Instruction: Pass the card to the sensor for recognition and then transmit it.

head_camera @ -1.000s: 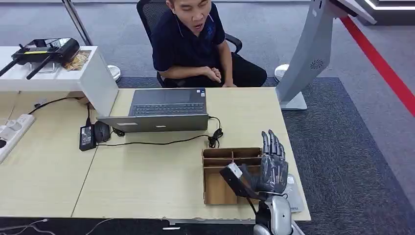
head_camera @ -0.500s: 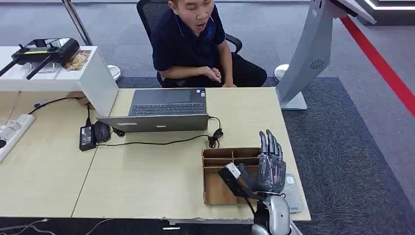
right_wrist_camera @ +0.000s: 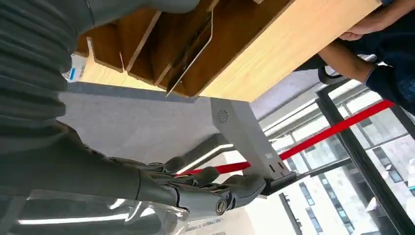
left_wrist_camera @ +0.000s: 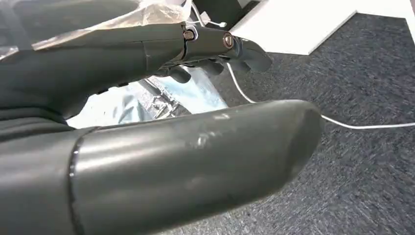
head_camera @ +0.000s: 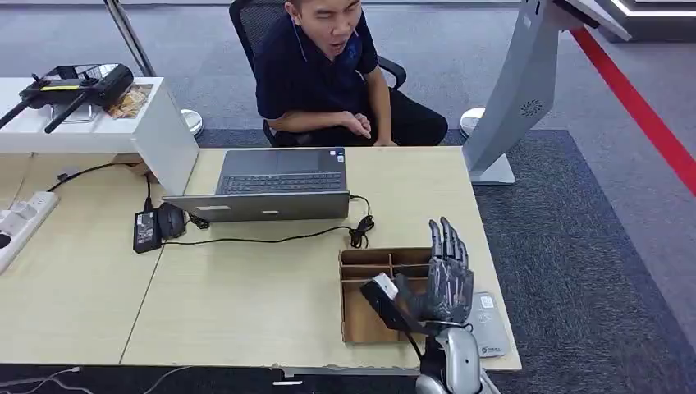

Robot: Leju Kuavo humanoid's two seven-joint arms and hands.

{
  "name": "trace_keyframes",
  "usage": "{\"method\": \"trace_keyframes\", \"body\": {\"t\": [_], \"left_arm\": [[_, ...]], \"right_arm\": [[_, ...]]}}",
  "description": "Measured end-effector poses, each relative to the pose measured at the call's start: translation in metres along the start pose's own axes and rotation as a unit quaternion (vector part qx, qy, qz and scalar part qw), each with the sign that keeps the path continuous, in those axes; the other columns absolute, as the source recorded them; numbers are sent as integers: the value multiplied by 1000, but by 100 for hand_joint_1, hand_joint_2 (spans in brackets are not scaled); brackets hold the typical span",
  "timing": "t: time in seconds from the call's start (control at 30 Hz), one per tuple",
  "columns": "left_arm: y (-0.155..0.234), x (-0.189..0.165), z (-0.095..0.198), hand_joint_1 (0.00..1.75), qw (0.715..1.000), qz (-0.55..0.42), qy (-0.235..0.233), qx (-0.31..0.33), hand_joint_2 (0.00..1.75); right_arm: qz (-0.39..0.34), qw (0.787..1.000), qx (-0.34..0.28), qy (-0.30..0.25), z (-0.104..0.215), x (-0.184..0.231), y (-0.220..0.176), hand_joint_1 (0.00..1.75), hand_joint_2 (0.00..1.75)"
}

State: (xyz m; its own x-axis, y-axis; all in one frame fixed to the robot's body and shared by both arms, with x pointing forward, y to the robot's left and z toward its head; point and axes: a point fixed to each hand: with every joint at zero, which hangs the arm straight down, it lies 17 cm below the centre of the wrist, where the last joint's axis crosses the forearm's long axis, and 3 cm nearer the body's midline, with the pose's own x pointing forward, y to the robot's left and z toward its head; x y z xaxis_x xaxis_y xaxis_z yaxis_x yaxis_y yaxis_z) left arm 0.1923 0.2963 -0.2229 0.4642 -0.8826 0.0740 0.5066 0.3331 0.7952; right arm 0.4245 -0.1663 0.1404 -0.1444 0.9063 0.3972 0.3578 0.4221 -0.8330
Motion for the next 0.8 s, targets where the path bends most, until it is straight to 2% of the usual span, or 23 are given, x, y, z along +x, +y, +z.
{"method": "trace_keyframes", "body": {"t": [0.8], "left_arm": [[0,0,0,0,1000,-1,-1,0,0]], "right_arm": [[35,999,-12,19,-1,-19,-6,0,175]]}}
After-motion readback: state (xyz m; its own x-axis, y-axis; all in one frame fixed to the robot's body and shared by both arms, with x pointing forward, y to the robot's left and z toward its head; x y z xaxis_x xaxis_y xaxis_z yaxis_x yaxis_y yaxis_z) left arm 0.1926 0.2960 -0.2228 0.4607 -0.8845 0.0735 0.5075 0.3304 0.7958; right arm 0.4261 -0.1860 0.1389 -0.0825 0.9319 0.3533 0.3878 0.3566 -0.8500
